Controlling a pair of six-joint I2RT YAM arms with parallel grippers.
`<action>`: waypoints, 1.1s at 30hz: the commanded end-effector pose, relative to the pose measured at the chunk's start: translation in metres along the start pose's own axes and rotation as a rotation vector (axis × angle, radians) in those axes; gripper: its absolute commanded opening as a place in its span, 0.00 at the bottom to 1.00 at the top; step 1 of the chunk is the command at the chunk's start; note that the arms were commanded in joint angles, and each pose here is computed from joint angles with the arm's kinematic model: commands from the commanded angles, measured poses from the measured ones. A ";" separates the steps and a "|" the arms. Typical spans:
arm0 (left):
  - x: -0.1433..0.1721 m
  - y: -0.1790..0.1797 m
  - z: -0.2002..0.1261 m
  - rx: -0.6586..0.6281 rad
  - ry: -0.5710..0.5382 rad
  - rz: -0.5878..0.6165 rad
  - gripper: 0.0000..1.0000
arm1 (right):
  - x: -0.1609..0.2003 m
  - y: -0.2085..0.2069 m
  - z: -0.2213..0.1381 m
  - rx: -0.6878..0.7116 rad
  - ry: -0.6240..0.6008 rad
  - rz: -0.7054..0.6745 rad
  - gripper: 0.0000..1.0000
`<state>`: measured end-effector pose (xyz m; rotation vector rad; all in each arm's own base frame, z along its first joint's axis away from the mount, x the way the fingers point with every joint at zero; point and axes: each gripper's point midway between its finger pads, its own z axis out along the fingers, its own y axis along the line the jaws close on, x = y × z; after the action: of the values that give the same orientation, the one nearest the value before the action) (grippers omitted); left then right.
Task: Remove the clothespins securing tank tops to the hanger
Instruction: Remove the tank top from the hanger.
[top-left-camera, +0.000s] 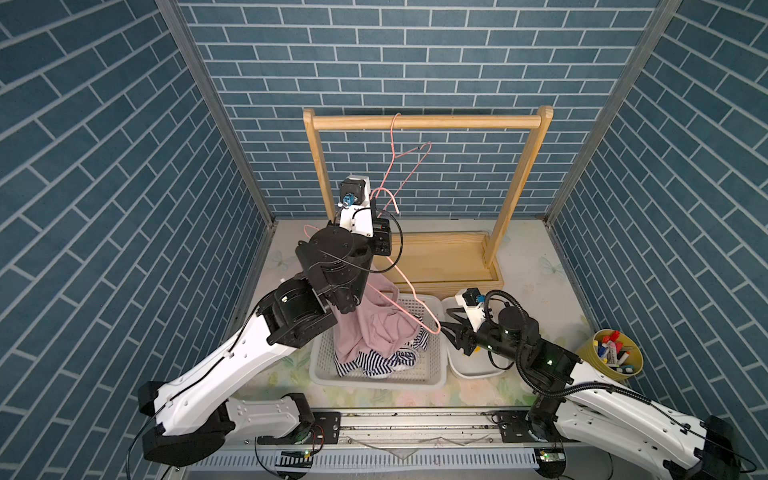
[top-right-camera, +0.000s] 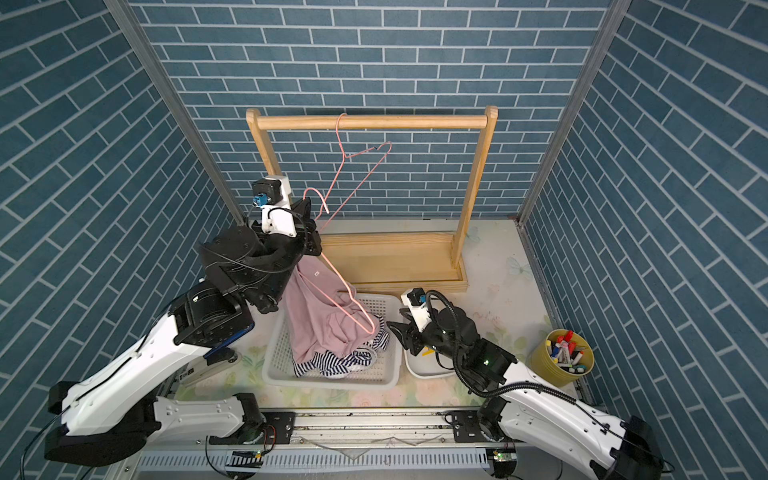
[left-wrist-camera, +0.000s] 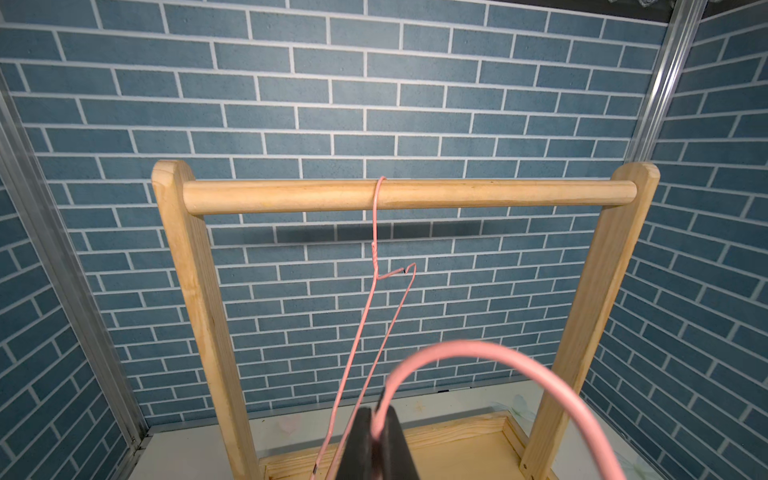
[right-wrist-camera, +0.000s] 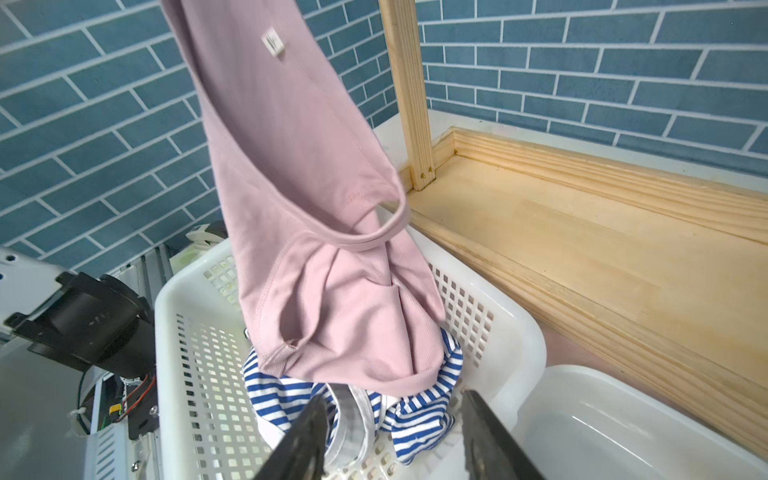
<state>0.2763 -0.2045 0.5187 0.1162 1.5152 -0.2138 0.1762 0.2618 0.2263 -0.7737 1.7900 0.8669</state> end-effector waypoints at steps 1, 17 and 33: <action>0.010 -0.007 -0.004 0.065 0.028 -0.043 0.00 | -0.033 0.017 -0.009 -0.075 -0.097 -0.005 0.58; 0.016 -0.030 -0.032 0.181 0.045 -0.096 0.00 | -0.066 0.046 0.067 -0.434 -0.085 0.072 0.68; -0.005 -0.066 -0.056 0.298 0.011 -0.100 0.00 | -0.110 0.067 0.102 -0.596 -0.148 -0.029 0.76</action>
<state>0.2122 -0.2610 0.5026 0.3065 1.5428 -0.4941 0.2101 0.3869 0.3028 -1.0107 1.4779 1.4011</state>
